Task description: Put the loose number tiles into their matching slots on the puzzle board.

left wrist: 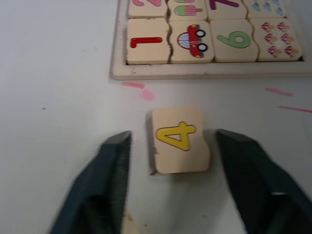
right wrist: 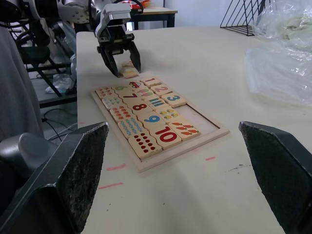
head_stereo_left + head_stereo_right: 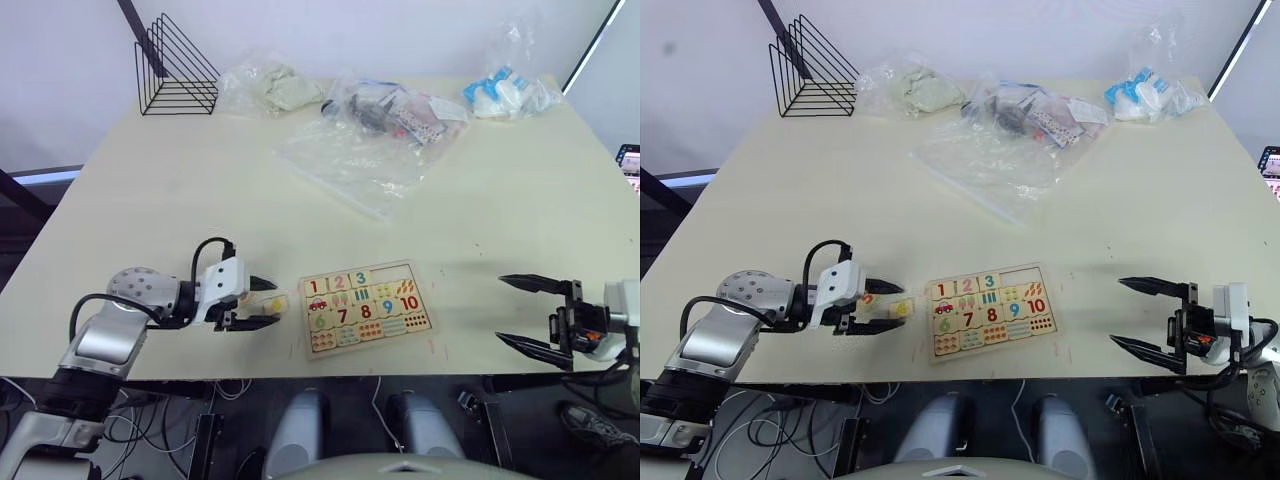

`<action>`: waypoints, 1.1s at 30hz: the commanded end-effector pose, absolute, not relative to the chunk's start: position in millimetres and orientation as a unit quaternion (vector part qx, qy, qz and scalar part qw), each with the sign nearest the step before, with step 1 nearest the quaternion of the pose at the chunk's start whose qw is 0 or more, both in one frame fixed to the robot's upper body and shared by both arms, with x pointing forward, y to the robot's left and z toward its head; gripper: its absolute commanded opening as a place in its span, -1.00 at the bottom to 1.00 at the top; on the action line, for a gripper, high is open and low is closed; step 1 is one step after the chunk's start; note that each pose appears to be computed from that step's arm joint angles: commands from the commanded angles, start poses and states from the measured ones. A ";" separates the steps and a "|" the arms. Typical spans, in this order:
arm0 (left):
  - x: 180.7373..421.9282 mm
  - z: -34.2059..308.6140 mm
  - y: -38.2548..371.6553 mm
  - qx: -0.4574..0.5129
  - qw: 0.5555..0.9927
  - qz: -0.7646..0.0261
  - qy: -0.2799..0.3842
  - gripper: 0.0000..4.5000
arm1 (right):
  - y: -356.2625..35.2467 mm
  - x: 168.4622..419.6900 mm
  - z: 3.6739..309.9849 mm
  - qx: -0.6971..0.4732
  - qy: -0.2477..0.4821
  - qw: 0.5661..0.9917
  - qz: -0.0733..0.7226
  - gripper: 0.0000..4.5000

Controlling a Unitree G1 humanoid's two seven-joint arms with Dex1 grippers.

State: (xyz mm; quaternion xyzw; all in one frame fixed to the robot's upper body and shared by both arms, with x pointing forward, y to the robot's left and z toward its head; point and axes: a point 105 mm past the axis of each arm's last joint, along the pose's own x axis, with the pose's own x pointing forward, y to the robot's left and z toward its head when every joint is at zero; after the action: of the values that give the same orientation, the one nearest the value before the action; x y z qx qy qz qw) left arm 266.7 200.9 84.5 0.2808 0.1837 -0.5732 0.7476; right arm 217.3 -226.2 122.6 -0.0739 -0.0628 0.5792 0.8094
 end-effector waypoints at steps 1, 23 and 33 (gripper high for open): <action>264.5 78.8 207.9 0.280 0.749 -0.564 0.205 -0.34 | -224.6 217.3 128.1 -0.081 -0.075 0.807 0.580 1.00; 272.1 153.4 198.8 0.267 0.780 -0.545 0.152 -0.58 | -215.0 217.7 129.8 -0.067 -0.092 0.813 0.571 1.00; 288.7 183.0 155.6 0.264 0.770 -0.558 0.158 -0.58 | -207.9 219.6 133.7 -0.070 -0.111 0.818 0.561 1.00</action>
State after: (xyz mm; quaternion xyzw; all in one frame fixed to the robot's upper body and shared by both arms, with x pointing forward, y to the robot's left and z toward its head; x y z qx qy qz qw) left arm 292.3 165.3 181.6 0.2639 0.1529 -0.5452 0.7808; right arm 221.1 -210.0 124.0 -0.0536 -0.0913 0.5617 0.8206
